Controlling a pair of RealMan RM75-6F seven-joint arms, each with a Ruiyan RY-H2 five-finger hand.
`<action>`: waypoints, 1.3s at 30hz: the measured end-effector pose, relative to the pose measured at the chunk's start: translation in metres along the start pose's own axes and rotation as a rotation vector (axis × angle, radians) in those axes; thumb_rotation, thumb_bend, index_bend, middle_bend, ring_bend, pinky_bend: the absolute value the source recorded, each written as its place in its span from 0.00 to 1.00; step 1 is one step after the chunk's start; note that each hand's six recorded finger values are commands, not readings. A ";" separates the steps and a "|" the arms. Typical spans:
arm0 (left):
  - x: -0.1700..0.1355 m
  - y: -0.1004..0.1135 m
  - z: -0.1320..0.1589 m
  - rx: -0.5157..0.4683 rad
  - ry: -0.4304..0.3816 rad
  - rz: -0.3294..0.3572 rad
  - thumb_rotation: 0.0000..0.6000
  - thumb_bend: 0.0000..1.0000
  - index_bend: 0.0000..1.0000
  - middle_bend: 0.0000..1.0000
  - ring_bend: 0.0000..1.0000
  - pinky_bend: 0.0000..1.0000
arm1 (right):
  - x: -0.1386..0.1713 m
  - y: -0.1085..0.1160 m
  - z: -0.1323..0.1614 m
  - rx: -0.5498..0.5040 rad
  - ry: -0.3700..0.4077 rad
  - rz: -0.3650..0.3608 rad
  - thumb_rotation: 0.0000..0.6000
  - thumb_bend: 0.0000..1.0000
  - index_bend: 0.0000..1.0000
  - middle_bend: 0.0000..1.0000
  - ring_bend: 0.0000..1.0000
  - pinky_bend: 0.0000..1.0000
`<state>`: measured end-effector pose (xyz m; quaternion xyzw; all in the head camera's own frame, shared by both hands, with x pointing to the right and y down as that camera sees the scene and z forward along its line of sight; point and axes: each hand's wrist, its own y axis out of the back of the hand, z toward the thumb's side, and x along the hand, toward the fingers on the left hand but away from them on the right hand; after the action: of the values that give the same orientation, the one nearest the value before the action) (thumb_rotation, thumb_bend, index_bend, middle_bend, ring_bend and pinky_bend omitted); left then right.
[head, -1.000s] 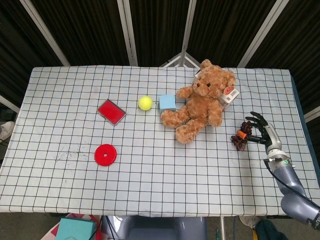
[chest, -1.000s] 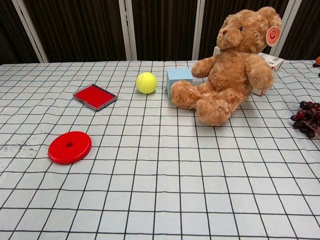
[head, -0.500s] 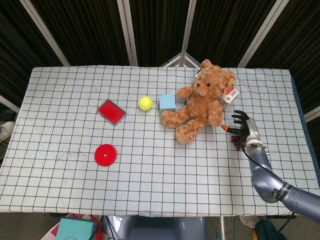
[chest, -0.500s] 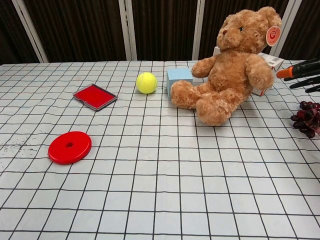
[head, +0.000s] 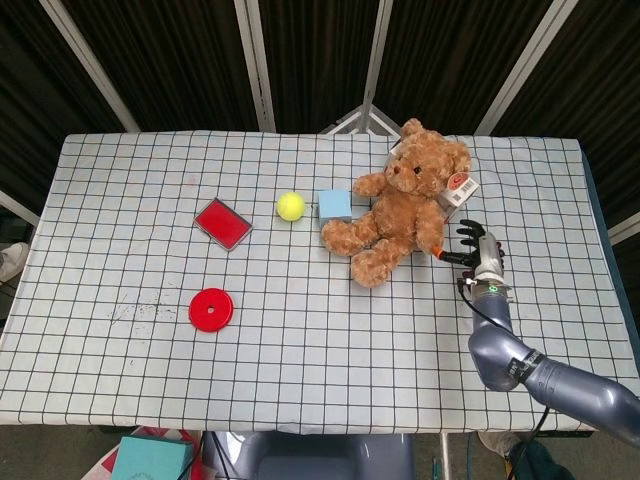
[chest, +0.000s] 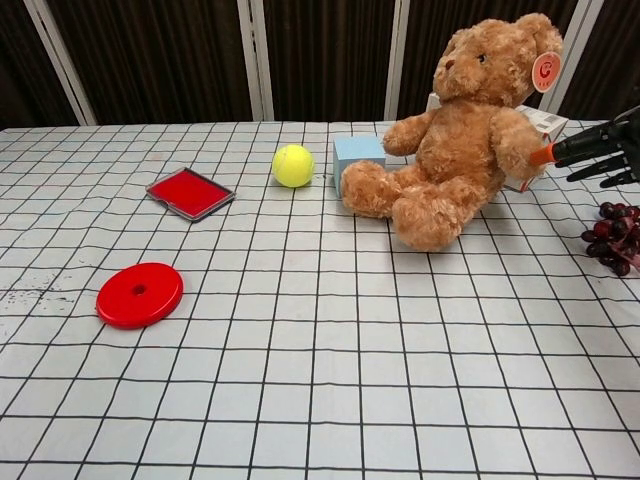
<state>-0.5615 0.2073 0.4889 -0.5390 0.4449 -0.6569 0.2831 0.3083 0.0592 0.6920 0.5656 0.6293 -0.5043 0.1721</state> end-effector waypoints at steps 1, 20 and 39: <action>0.000 0.000 0.000 -0.001 0.000 -0.001 1.00 0.19 0.26 0.01 0.01 0.14 | 0.000 -0.001 0.001 0.006 -0.001 0.001 1.00 0.22 0.21 0.23 0.22 0.00; 0.002 -0.001 0.000 -0.009 -0.010 -0.014 1.00 0.19 0.27 0.01 0.01 0.14 | 0.025 -0.004 0.005 0.013 -0.027 0.056 1.00 0.22 0.13 0.17 0.12 0.00; 0.002 0.003 -0.003 -0.036 -0.018 -0.012 1.00 0.19 0.27 0.01 0.01 0.14 | 0.017 -0.030 0.018 -0.006 -0.093 -0.011 1.00 0.22 0.13 0.17 0.12 0.00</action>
<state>-0.5651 0.2049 0.4870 -0.5525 0.4510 -0.6455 0.2734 0.2698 0.0583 0.6842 0.5376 0.6252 -0.5292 0.2001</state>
